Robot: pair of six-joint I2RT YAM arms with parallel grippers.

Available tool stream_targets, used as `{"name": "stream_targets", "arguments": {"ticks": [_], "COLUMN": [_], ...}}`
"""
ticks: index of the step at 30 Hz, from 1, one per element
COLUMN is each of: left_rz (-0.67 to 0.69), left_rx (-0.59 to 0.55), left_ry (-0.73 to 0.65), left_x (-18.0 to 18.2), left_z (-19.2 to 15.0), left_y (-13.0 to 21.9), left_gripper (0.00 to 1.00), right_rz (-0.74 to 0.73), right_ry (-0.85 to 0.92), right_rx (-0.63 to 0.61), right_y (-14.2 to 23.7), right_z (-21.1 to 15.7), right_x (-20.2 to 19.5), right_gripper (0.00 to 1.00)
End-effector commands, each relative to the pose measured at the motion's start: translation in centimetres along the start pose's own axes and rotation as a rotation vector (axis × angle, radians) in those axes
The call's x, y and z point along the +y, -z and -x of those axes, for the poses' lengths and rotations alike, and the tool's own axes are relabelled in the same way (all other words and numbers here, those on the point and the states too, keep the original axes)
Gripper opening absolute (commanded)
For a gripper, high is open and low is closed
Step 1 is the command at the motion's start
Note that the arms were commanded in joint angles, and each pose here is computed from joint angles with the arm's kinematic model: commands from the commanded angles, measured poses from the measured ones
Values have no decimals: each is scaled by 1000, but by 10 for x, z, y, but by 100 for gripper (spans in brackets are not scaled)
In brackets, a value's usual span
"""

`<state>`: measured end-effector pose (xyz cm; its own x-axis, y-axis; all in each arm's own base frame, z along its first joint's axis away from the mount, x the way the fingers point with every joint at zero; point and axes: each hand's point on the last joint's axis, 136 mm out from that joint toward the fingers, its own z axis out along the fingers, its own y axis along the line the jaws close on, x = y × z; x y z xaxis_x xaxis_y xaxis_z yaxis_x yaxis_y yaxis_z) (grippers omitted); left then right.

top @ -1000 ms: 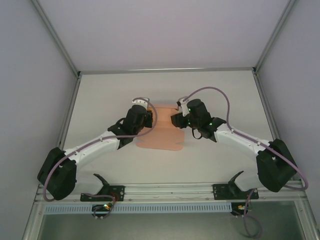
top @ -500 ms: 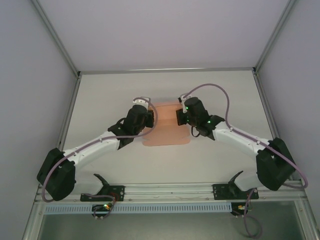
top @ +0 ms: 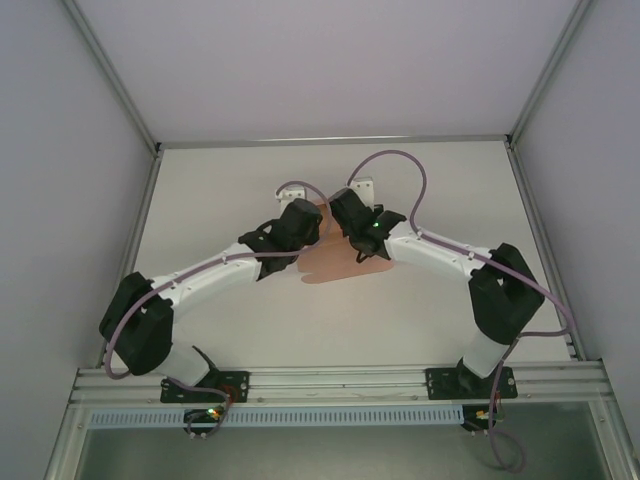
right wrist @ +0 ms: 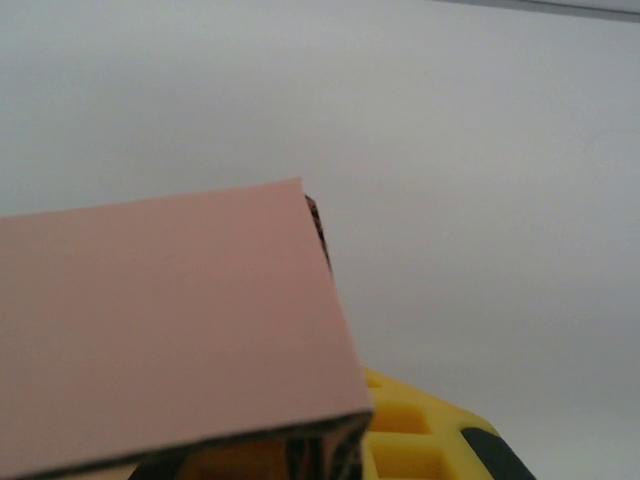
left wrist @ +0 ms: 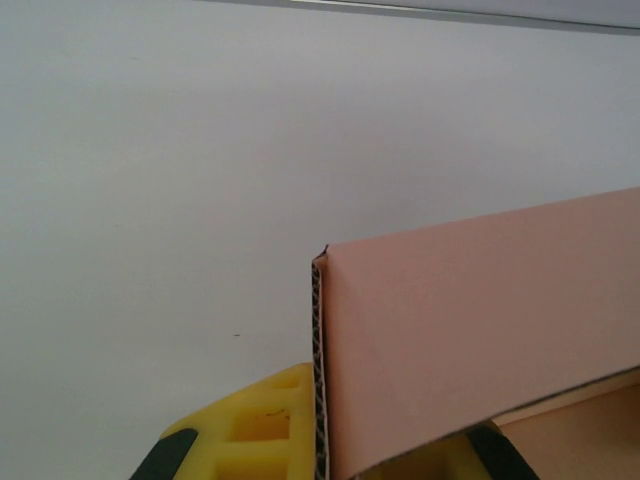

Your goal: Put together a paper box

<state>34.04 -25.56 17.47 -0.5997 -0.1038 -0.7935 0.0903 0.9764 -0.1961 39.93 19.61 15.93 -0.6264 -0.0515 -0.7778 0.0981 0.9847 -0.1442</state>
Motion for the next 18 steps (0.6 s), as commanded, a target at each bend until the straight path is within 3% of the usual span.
{"name": "stream_targets", "arguments": {"ticks": [1,6,11,14,17,18], "left_rz": [282,275,249,241,226,216], "left_rx": [-17,-13,-7,-1,-3,-4], "left_ry": [-27,-16,-17,-21,-21,-22], "left_x": [68,66,60,57,53,51], "left_z": [2,2,0,1,2,2], "left_y": [13,11,8,7,7,6], "left_gripper": [0,0,0,0,0,0], "right_rz": [-579,-701,-622,-469,-166,-30], "right_ry": [103,198,158,111,106,84], "right_rx": [-68,-87,-77,-135,-277,-315], "right_y": [-5,0,-13,-21,-27,-25], "right_z": [4,16,6,8,15,16], "right_x": [-120,-123,-113,-88,-42,-27], "right_gripper": [0,0,0,0,4,10]}}
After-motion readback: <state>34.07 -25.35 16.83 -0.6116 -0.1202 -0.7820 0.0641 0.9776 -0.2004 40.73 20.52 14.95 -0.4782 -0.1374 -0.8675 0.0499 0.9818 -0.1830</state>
